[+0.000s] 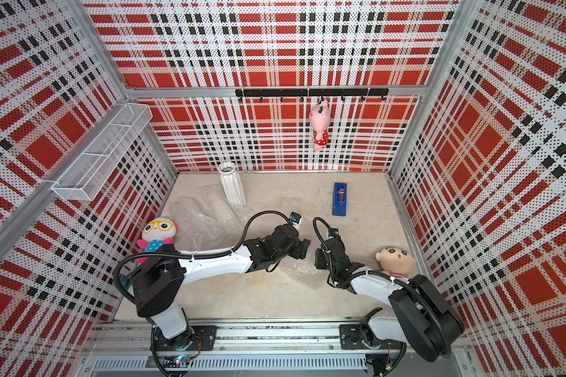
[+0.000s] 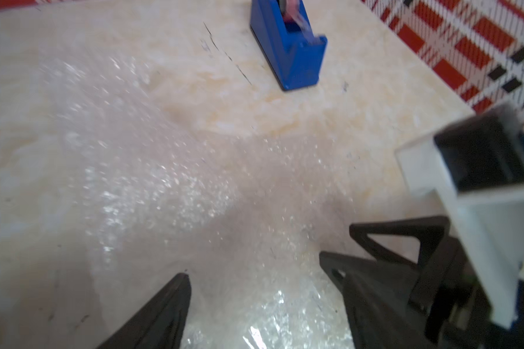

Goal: Wrap vases in bubble wrap
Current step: Move the bubble wrap to the center of the board, then adjust the bubble wrap at the center of the board.

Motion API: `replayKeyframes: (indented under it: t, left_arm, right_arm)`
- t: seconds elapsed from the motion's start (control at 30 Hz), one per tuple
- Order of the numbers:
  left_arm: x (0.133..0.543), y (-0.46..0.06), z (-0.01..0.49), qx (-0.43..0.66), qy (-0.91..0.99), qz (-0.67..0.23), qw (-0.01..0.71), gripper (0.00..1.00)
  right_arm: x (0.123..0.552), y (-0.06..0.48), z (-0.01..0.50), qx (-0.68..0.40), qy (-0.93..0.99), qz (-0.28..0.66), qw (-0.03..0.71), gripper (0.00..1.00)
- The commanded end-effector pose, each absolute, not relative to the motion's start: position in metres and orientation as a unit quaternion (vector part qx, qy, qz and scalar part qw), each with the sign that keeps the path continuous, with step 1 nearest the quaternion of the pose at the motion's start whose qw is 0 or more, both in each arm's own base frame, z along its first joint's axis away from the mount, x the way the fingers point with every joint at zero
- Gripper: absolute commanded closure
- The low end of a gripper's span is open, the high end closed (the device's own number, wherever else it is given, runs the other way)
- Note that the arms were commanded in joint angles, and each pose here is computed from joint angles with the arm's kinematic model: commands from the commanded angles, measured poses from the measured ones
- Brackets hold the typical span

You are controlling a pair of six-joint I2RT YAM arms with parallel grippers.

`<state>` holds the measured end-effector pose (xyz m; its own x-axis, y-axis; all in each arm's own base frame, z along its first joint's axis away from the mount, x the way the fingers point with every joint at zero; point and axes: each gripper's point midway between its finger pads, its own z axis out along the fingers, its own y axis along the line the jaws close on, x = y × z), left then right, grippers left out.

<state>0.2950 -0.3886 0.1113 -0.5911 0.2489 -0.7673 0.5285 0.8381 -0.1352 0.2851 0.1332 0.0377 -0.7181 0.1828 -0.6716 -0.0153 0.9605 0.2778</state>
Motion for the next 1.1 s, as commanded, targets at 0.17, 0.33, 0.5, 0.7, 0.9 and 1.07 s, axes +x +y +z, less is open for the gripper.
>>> replayKeyframes:
  t: [0.17,0.33,0.5,0.7,0.9,1.07]
  left_arm:
    - [0.276,-0.403,0.055,0.279,0.887,-0.171,0.327,0.16]
    - [0.271,-0.405,0.040,0.287,0.890,-0.165,0.314,0.11]
    - [0.268,-0.406,0.034,0.293,0.890,-0.159,0.312,0.05]
    - [0.281,-0.392,0.026,0.259,0.902,-0.139,0.316,0.27]
    - [0.293,-0.378,0.033,0.214,0.908,-0.164,0.321,0.55]
    - [0.299,-0.370,0.052,0.191,0.900,-0.182,0.348,0.68]
  right_arm:
    - [0.291,0.139,0.048,0.069,0.896,0.199,0.392,0.46]
    - [0.292,0.141,0.051,0.069,0.893,0.205,0.394,0.46]
    - [0.294,0.144,0.051,0.066,0.894,0.207,0.393,0.47]
    - [0.294,0.139,0.050,0.069,0.895,0.196,0.395,0.47]
    - [0.295,0.136,0.051,0.064,0.898,0.180,0.396,0.47]
    - [0.296,0.134,0.049,0.062,0.901,0.170,0.395,0.47]
